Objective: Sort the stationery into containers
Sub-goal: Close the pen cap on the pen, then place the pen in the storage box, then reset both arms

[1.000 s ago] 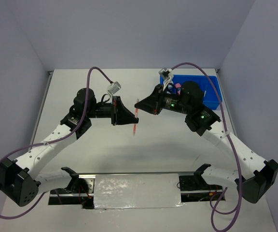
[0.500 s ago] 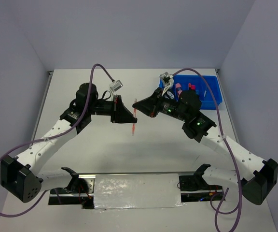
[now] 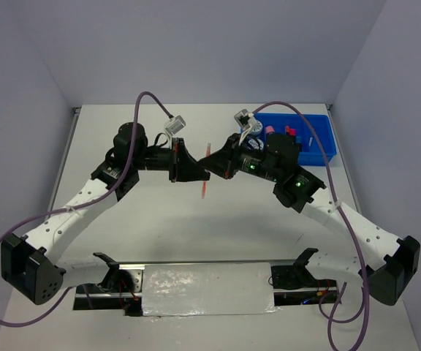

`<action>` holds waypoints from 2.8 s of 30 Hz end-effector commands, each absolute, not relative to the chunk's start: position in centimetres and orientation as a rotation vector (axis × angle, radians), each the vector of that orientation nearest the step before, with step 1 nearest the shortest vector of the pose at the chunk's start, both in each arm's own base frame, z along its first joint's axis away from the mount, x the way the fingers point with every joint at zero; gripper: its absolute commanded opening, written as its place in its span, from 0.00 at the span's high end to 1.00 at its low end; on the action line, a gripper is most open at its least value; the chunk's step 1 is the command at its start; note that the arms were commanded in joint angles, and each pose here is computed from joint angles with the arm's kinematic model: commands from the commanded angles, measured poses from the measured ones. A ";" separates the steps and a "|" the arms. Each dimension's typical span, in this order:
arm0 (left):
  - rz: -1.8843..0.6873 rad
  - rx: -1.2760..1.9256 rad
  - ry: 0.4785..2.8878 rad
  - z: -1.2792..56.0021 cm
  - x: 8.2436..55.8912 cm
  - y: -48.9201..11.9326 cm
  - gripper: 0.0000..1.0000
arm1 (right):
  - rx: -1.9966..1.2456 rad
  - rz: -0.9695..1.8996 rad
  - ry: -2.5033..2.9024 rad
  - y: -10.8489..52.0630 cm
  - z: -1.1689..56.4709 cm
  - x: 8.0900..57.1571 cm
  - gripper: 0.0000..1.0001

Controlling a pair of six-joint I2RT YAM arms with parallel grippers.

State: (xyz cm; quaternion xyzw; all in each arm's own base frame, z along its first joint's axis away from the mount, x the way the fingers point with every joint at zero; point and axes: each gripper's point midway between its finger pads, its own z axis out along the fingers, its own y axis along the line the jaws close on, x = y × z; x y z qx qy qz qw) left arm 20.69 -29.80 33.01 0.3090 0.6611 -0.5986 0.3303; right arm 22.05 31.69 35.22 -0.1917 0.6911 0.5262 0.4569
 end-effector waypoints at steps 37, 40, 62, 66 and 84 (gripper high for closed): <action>-0.813 0.424 2.240 22.6 22.4 -21.1 0.01 | 0.504 -0.431 2.341 -14.5 14.4 54.5 0.97; -0.817 0.423 2.252 22.6 22.4 -21.2 0.01 | 0.510 -0.416 2.348 -14.6 14.1 54.5 0.86; 0.039 -0.216 2.255 29.3 29.7 -6.7 0.01 | 0.259 0.040 1.983 -3.6 37.4 36.4 0.00; 0.068 -0.252 2.107 32.4 29.0 -4.8 0.01 | 0.230 0.091 1.929 -1.0 39.4 27.4 0.00; 0.039 -0.421 2.003 30.4 16.7 1.2 0.01 | 0.235 0.162 1.917 0.3 32.8 9.1 0.00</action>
